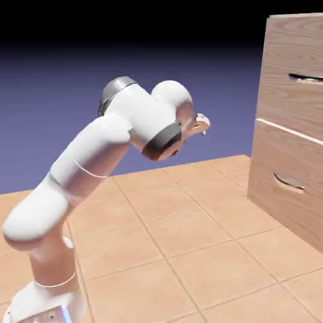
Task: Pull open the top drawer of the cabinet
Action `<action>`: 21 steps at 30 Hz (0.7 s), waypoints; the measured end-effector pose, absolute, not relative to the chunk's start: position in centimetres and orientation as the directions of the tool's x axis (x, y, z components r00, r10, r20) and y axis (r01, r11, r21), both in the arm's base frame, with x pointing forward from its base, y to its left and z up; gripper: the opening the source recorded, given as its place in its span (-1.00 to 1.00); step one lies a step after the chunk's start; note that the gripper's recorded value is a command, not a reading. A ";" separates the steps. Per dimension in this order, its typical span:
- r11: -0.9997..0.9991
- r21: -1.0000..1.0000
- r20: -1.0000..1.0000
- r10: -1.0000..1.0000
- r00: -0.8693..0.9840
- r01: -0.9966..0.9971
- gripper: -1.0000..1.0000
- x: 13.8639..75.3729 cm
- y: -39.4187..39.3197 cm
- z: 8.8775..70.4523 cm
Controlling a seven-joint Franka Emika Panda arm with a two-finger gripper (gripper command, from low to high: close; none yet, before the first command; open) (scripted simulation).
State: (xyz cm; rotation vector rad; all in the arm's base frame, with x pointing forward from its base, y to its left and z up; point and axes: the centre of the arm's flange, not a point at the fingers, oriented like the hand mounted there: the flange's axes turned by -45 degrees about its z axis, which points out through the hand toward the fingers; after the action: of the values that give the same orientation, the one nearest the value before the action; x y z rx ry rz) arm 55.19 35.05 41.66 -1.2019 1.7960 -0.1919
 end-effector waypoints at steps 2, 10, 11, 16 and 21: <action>0.458 -0.641 -0.578 -0.816 -0.004 -0.616 0.00 56.3 34.5 43.3; 0.294 -0.872 -0.392 -0.899 0.196 -0.392 0.00 61.5 29.3 50.4; 0.276 -0.893 -0.362 -0.909 0.204 -0.357 0.00 62.2 28.3 51.3; 0.176 -0.968 -0.208 -0.961 0.184 -0.180 0.00 65.8 22.0 55.3; 0.053 -0.998 -0.056 -0.996 0.067 -0.036 0.00 69.1 13.6 58.5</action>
State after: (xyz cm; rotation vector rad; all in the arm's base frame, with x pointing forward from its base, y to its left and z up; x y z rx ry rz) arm 69.08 13.56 58.45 -1.2254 1.2095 -1.1027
